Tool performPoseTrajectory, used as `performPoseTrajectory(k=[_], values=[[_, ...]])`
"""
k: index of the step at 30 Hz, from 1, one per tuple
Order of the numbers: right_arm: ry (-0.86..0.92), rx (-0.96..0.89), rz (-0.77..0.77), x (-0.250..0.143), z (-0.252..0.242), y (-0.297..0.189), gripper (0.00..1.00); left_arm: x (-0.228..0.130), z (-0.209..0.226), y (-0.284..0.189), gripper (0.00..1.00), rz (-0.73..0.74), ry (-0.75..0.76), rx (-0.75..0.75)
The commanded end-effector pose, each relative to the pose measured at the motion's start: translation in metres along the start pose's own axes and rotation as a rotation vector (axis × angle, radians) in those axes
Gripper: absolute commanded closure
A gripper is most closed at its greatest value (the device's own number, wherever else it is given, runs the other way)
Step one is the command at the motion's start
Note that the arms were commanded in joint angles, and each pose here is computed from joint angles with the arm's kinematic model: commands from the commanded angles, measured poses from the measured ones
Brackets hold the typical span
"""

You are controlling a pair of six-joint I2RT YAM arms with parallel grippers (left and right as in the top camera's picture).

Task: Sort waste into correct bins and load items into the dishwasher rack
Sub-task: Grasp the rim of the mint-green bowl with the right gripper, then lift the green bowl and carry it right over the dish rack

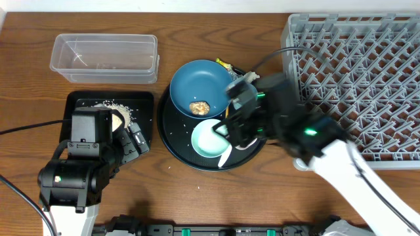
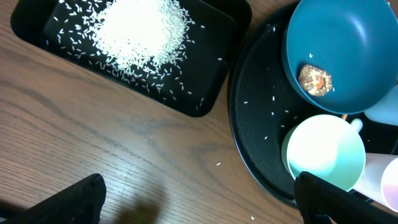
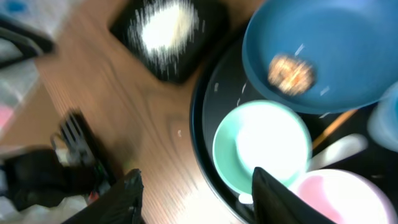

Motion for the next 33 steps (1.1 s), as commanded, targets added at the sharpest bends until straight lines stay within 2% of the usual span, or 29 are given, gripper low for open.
performPoseTrajectory(k=[1, 8, 17, 21, 23, 28, 29, 33], values=[[-0.057, -0.085, 0.100, -0.014, -0.003, 0.038, 0.46, 0.002, 0.002, -0.003, 0.02, -0.012, 0.000, 0.011], [-0.074, -0.214, 0.308, -0.050, -0.023, 0.108, 0.50, 0.002, 0.002, -0.003, 0.02, -0.012, 0.000, 0.011], [-0.127, -0.283, 0.456, -0.085, -0.034, 0.148, 0.48, 0.002, 0.002, -0.003, 0.02, -0.012, 0.000, 0.011], [-0.162, -0.347, 0.485, -0.097, -0.038, 0.159, 0.50, 0.002, 0.002, -0.003, 0.02, -0.012, 0.000, 0.011], [-0.178, -0.367, 0.490, -0.100, -0.039, 0.162, 0.57, 0.002, 0.002, -0.003, 0.02, -0.012, 0.000, 0.011], [-0.188, -0.377, 0.477, -0.099, -0.037, 0.163, 0.90, 0.002, 0.002, -0.003, 0.02, -0.012, 0.000, 0.011], [-0.180, -0.381, 0.470, -0.097, -0.039, 0.163, 0.99, 0.002, 0.002, -0.003, 0.02, -0.012, 0.000, 0.011], [-0.146, -0.381, 0.446, -0.086, -0.041, 0.160, 0.99, 0.002, 0.002, -0.003, 0.02, -0.012, 0.000, 0.011]])
Point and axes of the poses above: each gripper's point midway between its finger pads, its own y axis out along the fingers, its own z axis along the line the jaws close on, x = y × z, the point moved 7 cm from there along -y, back along the fingers, and after that the axes turned 11 degrees about y, right-handed, at the moved point
